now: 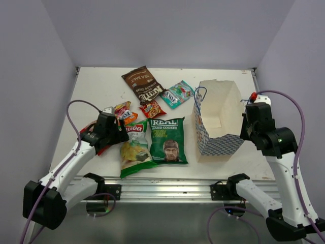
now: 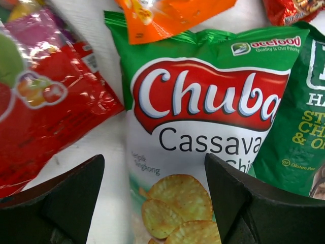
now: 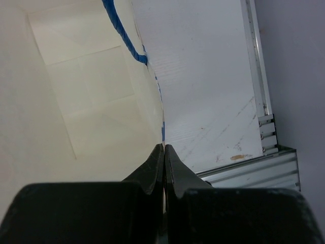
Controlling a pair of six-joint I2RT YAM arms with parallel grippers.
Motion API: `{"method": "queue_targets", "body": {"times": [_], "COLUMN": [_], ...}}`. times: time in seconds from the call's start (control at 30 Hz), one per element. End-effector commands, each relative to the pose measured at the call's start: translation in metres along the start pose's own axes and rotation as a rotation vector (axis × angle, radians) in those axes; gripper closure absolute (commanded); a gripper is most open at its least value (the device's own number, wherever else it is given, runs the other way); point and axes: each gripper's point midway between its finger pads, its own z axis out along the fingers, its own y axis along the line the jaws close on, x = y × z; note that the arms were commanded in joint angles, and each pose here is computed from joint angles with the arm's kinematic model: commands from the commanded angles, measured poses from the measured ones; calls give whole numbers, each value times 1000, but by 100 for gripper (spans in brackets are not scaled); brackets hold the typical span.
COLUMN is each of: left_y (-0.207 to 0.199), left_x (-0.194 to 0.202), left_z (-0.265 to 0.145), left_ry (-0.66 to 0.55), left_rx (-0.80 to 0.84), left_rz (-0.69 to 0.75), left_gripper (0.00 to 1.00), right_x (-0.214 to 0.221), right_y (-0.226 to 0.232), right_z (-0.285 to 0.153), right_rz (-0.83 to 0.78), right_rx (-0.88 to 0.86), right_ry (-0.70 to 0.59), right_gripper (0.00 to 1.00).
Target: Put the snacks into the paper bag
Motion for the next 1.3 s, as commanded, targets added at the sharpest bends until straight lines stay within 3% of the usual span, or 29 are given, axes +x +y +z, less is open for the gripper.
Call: {"method": "queue_targets", "body": {"times": [0.0, 0.1, 0.2, 0.27, 0.3, 0.33, 0.37, 0.53, 0.6, 0.67, 0.77, 0.8, 0.87, 0.9, 0.93, 1.0, 1.2, 1.27], "left_y": [-31, -41, -38, -33, -32, -30, -29, -37, -56, -100, -147, -176, -207, -234, -253, -288, -391, -423], "left_x": [-3, 10, 29, 41, 44, 45, 45, 23, -3, -53, -100, -139, -165, -190, -196, -226, -241, -238], "left_z": [14, 26, 41, 48, 48, 49, 47, 33, 16, -27, -79, -124, -149, -194, -195, -250, -298, -293], "left_ry": [-24, 1, 54, 85, 88, 89, 90, 33, -25, -172, -286, -389, -450, -527, -530, -626, -708, -684], "left_rx": [124, 159, 115, 75, 54, 39, 28, 23, 66, 197, 314, 400, 459, 567, 598, 747, 1016, 1083], "left_rz": [-31, -10, 25, 50, 60, 64, 64, 70, 64, 48, 44, 22, 25, 22, 33, 20, 63, 57], "left_gripper": [16, 16, 23, 50, 78, 96, 100, 100, 100, 100, 100, 100, 100, 100, 100, 100, 100, 100], "right_x": [-6, -5, -6, -6, -7, -7, -7, -7, -7, -8, -7, -6, -5, -4, -4, -3, -2, -2], "right_y": [3, 3, 2, 1, 0, 0, 0, 2, 1, 1, 0, 0, 0, 1, 1, 2, 5, 5], "right_z": [-1, -2, -5, -7, -9, -9, -9, -8, -8, -9, -10, -10, -10, -10, -10, -10, -9, -10], "right_rz": [9, 10, 14, 15, 16, 15, 15, 13, 12, 13, 12, 13, 12, 12, 14, 13, 16, 15], "right_rx": [-19, -20, -24, -28, -28, -27, -26, -33, -31, -30, -32, -31, -32, -36, -39, -43, -59, -60], "right_ry": [-29, -30, -38, -42, -48, -47, -47, -44, -43, -45, -46, -44, -43, -39, -42, -38, -30, -32], "right_gripper": [100, 100, 100, 100, 100, 100, 100, 100, 100, 100, 100, 100, 100, 100, 100, 100, 100, 100]}}
